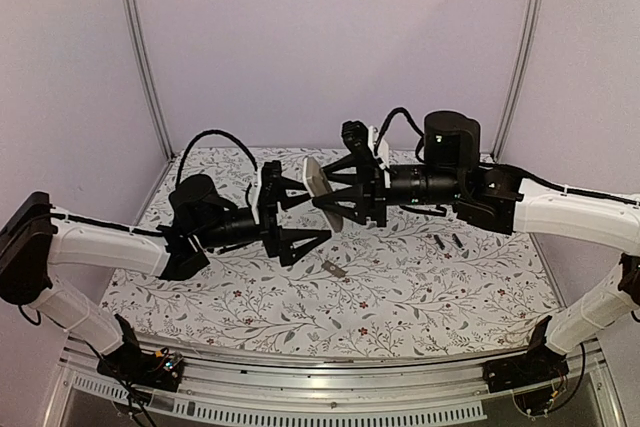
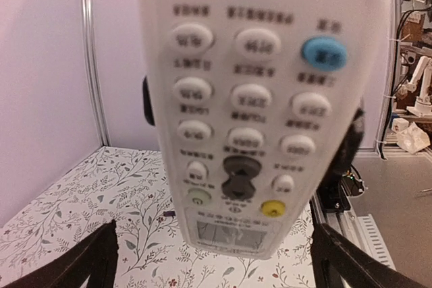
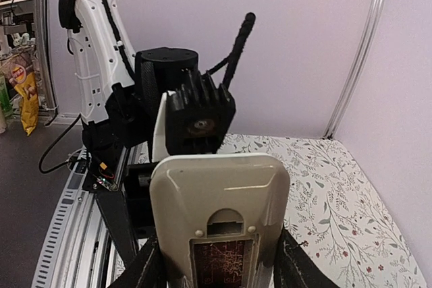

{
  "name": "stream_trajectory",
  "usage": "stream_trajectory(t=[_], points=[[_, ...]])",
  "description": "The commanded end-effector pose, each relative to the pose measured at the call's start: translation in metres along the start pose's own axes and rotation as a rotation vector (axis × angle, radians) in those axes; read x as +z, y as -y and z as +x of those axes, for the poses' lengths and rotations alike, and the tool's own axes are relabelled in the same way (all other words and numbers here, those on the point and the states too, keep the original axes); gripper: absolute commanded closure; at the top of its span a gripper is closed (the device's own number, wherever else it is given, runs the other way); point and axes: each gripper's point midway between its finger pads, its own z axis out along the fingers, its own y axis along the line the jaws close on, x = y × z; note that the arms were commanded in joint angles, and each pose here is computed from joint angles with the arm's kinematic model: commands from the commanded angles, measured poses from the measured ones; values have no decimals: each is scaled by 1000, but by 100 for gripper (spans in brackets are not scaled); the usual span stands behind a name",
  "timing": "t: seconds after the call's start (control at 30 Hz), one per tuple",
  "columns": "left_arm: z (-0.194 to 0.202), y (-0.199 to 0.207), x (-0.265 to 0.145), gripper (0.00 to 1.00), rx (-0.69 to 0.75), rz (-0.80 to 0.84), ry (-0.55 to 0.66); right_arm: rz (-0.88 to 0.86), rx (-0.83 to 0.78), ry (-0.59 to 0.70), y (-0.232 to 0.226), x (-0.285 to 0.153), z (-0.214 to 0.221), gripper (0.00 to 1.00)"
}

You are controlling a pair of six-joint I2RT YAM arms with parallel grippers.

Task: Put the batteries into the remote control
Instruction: Pass from the left arm to the right, then place the remote control without batteries at the center of the board.

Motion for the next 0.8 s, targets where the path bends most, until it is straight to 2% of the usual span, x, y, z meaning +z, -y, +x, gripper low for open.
stream_trajectory(t=[0.0,0.13,0.27,0.4,0.57,0.77], points=[[-4,-13,-20,0,1,-90,-17,153,37,-195,29,-19,30,100],[-10,-36,-44,0,23,-253,-13,184,81,-480,29,-31,106,100],[-6,-82,-72,0,-8,-551,-28,113,146,-708,0,-30,179,96],[6,-112,-99,0,-62,-733,-42,-8,22,-947,-40,-28,246,94],[16,-125,-111,0,-96,-801,-63,-83,4,-1153,-56,-31,297,94],[20,-129,-116,0,-92,-814,-72,-122,30,-1270,-63,-33,327,91]])
